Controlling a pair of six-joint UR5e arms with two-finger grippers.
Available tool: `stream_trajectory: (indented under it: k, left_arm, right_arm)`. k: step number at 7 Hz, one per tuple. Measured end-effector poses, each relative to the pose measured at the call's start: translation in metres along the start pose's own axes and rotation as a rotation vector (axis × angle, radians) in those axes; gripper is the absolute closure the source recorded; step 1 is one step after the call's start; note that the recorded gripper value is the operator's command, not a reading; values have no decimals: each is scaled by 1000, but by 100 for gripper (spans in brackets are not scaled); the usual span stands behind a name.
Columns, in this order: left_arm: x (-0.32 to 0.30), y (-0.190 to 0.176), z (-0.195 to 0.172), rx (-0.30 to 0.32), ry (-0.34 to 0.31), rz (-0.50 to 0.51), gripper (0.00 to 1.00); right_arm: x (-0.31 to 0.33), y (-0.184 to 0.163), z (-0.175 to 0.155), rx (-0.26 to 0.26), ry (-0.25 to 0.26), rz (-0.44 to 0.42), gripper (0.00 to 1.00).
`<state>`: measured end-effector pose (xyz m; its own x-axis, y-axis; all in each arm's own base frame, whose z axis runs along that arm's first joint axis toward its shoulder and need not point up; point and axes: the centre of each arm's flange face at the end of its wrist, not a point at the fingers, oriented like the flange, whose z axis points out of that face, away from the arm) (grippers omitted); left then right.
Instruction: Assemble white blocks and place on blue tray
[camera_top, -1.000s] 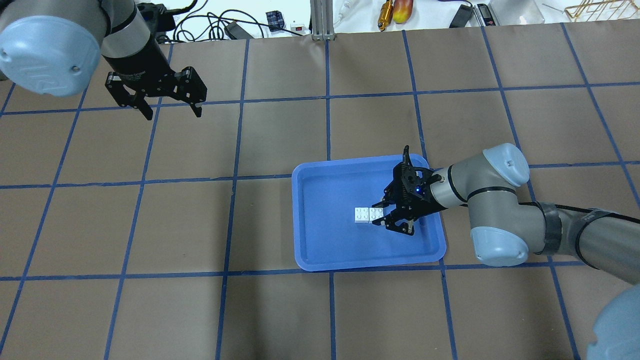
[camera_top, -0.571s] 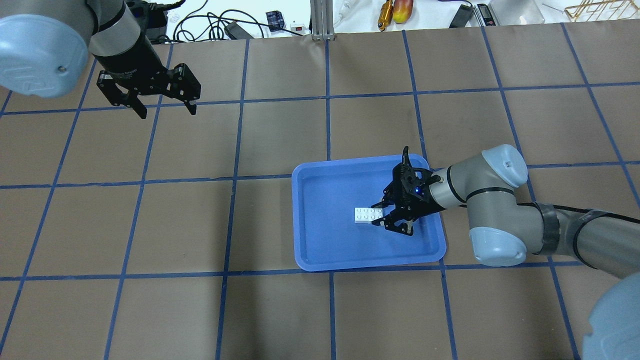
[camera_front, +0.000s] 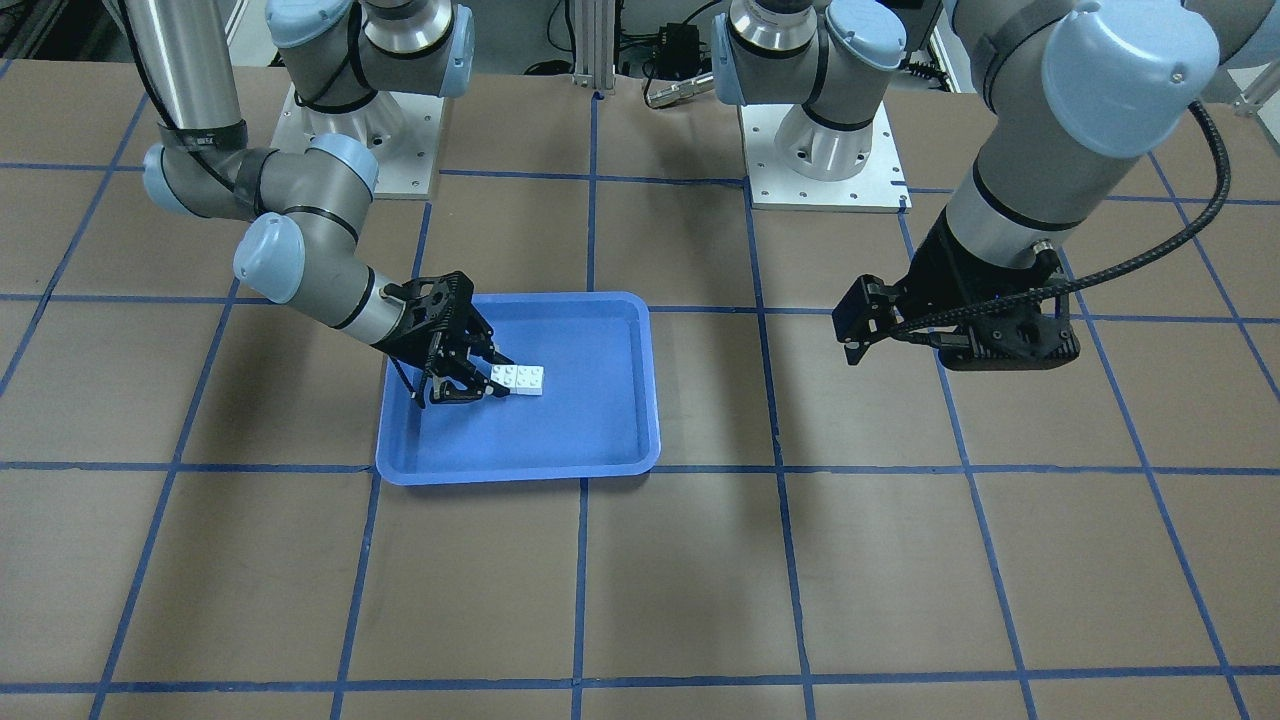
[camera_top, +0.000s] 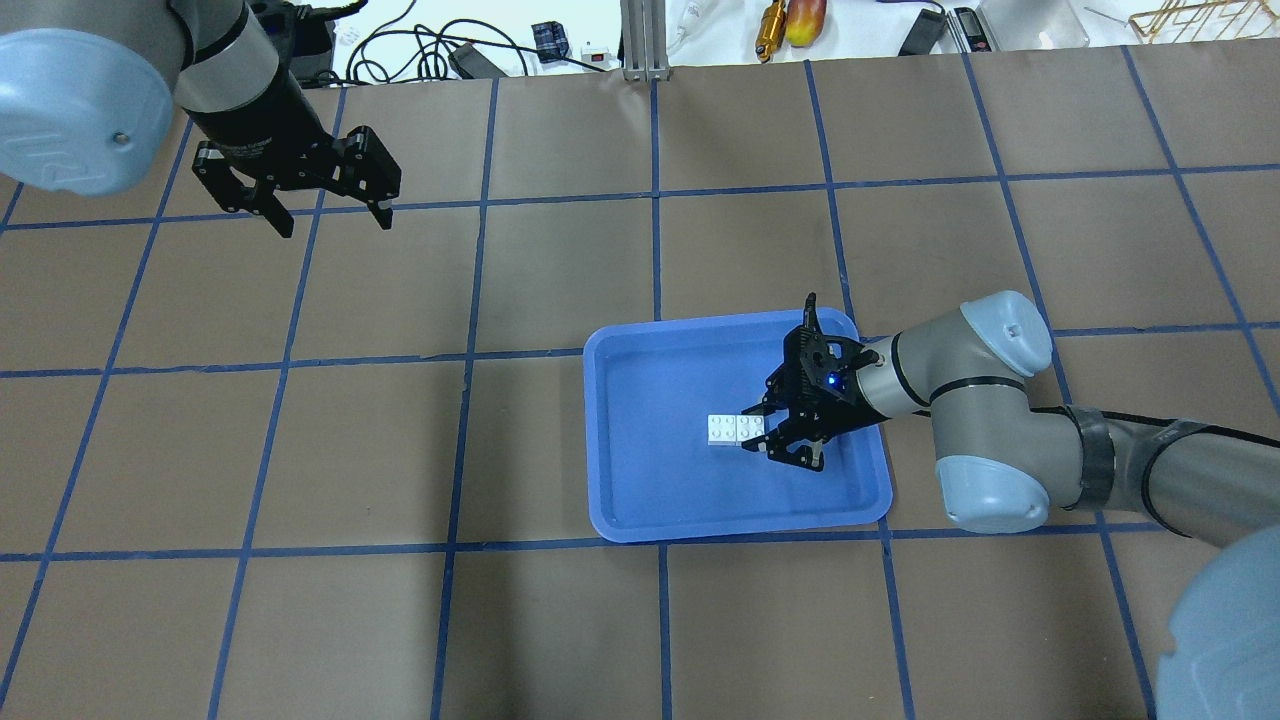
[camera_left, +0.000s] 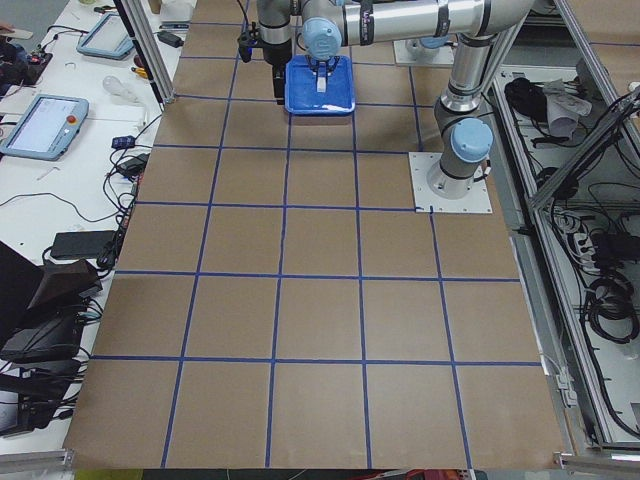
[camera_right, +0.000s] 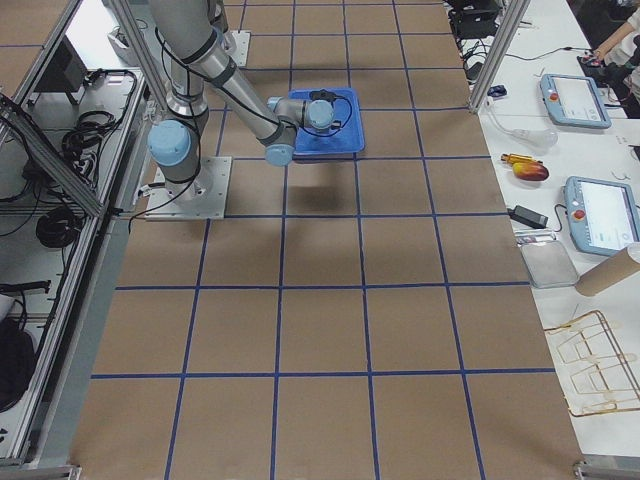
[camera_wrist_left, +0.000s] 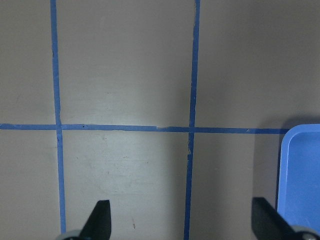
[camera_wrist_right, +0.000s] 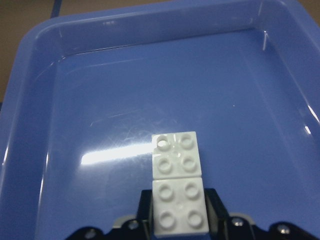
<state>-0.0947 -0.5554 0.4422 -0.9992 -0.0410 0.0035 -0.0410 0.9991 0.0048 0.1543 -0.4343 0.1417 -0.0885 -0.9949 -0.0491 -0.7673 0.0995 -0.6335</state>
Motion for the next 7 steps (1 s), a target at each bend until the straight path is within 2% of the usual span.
stream_trajectory:
  k: [3, 4, 5, 7]
  left_arm:
    - [1, 0, 0, 0, 2, 1, 0]
    - [2, 1, -1, 1, 1, 3, 0]
    - [5, 4, -5, 6, 1, 9, 0]
    - [12, 17, -18, 7, 9, 30, 0]
  right_arm:
    - [6, -5, -10, -20, 29, 56, 0]
    - [13, -12, -22, -50, 66, 82, 0]
    - [21, -23, -44, -101, 124, 100, 0]
    - [33, -55, -104, -231, 257, 150, 0]
